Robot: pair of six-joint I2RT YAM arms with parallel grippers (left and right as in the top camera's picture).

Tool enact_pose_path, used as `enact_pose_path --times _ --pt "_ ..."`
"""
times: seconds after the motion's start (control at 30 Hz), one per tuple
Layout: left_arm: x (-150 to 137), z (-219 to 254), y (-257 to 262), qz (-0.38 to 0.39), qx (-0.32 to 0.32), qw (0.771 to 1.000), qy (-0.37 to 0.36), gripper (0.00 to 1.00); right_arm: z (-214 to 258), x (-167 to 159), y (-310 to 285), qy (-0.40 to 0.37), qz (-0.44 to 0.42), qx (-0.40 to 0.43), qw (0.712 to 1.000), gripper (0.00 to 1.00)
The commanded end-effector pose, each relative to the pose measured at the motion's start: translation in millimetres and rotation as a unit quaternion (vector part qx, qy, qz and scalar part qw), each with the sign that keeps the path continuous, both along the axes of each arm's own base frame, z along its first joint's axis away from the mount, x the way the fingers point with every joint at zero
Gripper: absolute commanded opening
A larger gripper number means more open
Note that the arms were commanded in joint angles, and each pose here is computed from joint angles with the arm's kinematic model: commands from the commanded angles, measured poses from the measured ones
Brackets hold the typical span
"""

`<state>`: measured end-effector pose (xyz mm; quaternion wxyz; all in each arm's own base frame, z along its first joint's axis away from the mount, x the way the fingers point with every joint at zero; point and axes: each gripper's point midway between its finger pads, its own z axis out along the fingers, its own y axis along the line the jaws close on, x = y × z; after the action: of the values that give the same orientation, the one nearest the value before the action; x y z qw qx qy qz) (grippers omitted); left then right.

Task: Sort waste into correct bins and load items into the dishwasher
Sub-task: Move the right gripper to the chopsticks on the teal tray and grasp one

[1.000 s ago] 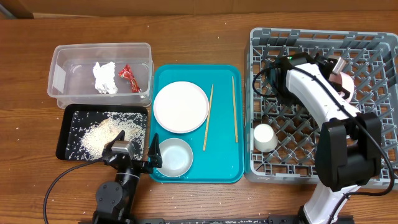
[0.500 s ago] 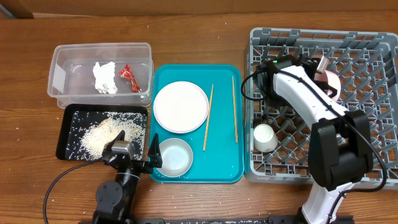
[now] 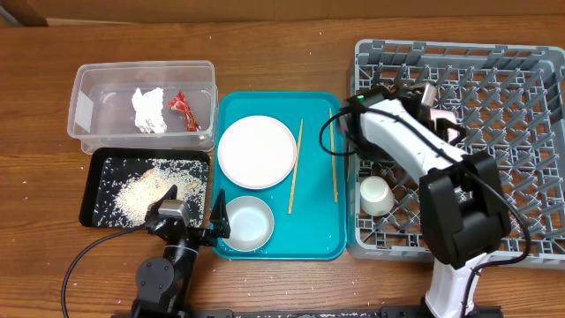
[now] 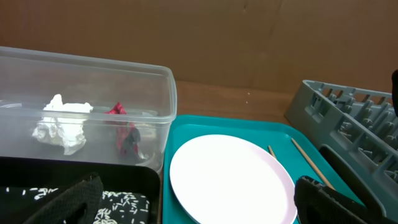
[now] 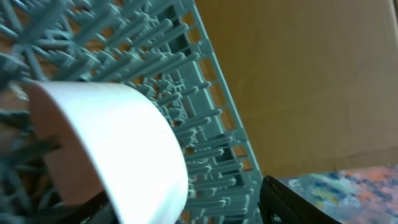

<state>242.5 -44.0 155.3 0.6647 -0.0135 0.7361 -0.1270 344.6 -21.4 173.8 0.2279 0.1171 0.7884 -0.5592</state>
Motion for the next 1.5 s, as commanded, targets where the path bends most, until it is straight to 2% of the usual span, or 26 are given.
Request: enact_pose_path --times 0.0,0.07,0.17,0.23,0.3,0.4,0.47,0.53,0.6,0.63,0.7,0.73,0.8,0.83,0.9,1.0,1.03,1.07,1.1,1.2,1.33,1.4,1.47 --pt "0.0 0.8 1.1 0.001 -0.003 1.0 -0.004 1.0 15.4 7.4 20.6 -0.071 0.001 0.045 0.996 0.7" --pt "0.0 0.8 1.1 0.001 -0.003 1.0 -0.004 1.0 24.2 9.1 34.7 -0.088 0.013 0.065 0.994 0.75" --pt "0.0 0.8 1.1 0.001 -0.003 1.0 -0.004 1.0 43.0 10.7 56.3 -0.116 0.038 0.094 0.988 0.9" --pt "0.0 0.8 1.1 0.001 -0.003 1.0 -0.004 1.0 52.1 11.2 72.3 -0.122 0.056 0.117 0.984 0.95" --pt "0.0 0.8 1.1 0.001 -0.003 1.0 -0.004 1.0 52.4 11.6 89.6 -0.116 0.071 0.148 0.98 0.98" --pt "0.0 0.8 1.1 0.001 -0.003 1.0 -0.004 1.0 27.6 15.1 129.4 -0.06 0.106 0.236 0.964 0.99" --pt "0.0 0.8 1.1 0.001 -0.003 1.0 -0.004 1.0 3.0 20.2 167.4 0.004 0.152 0.321 0.935 0.99" --pt "0.0 0.8 1.1 0.001 -0.003 1.0 -0.004 1.0 -14.9 23.5 212.4 0.067 0.215 0.41 0.884 0.99" --pt "0.0 0.8 1.1 0.001 -0.003 1.0 -0.004 1.0 -21.9 23.1 254.5 0.103 0.268 0.491 0.822 0.99" --pt "0.0 0.8 1.1 0.001 -0.003 1.0 -0.004 1.0 -22.4 22.6 266.2 0.109 0.278 0.517 0.802 0.99" --pt "0.0 0.8 1.1 0.001 -0.003 1.0 -0.004 1.0 -23.2 24.3 276.0 0.109 0.282 0.547 0.781 0.94" --pt "0.0 0.8 1.1 0.001 -0.003 1.0 -0.004 1.0 -24.1 26.1 277.5 0.107 0.282 0.555 0.775 0.89" --pt "0.0 0.8 1.1 0.001 -0.003 1.0 -0.004 1.0 -30.2 37.0 270.0 0.088 0.266 0.562 0.778 0.65" --pt "0.0 0.8 1.1 0.001 -0.003 1.0 -0.004 1.0 -33.3 41.0 266.0 0.085 0.261 0.562 0.78 0.6" --pt "0.0 0.8 1.1 0.001 -0.003 1.0 -0.004 1.0 -43.7 48.1 256.5 0.085 0.246 0.563 0.784 0.53" --pt "0.0 0.8 1.1 0.001 -0.003 1.0 -0.004 1.0 -64.4 51.3 241.9 0.103 0.219 0.559 0.793 0.49" --pt "0.0 0.8 1.1 0.001 -0.003 1.0 -0.004 1.0 -73.0 51.3 234.9 0.115 0.21 0.554 0.797 0.45" --pt "0.0 0.8 1.1 0.001 -0.003 1.0 -0.004 1.0 -81.3 50.4 230.9 0.128 0.205 0.553 0.797 0.35" --pt "0.0 0.8 1.1 0.001 -0.003 1.0 -0.004 1.0 -89.8 49.1 228.8 0.143 0.205 0.554 0.794 0.33" --pt "0.0 0.8 1.1 0.001 -0.003 1.0 -0.004 1.0 -116.5 41.1 227.9 0.2 0.219 0.558 0.775 0.32" --pt "0.0 0.8 1.1 0.001 -0.003 1.0 -0.004 1.0 -140.7 35.5 220.4 0.227 0.214 0.542 0.78 0.33" --pt "0.0 0.8 1.1 0.001 -0.003 1.0 -0.004 1.0 -146.6 35.5 219.1 0.227 0.211 0.539 0.783 0.41" --pt "0.0 0.8 1.1 0.001 -0.003 1.0 -0.004 1.0 -153.0 34.6 218.6 0.23 0.209 0.539 0.783 0.43"
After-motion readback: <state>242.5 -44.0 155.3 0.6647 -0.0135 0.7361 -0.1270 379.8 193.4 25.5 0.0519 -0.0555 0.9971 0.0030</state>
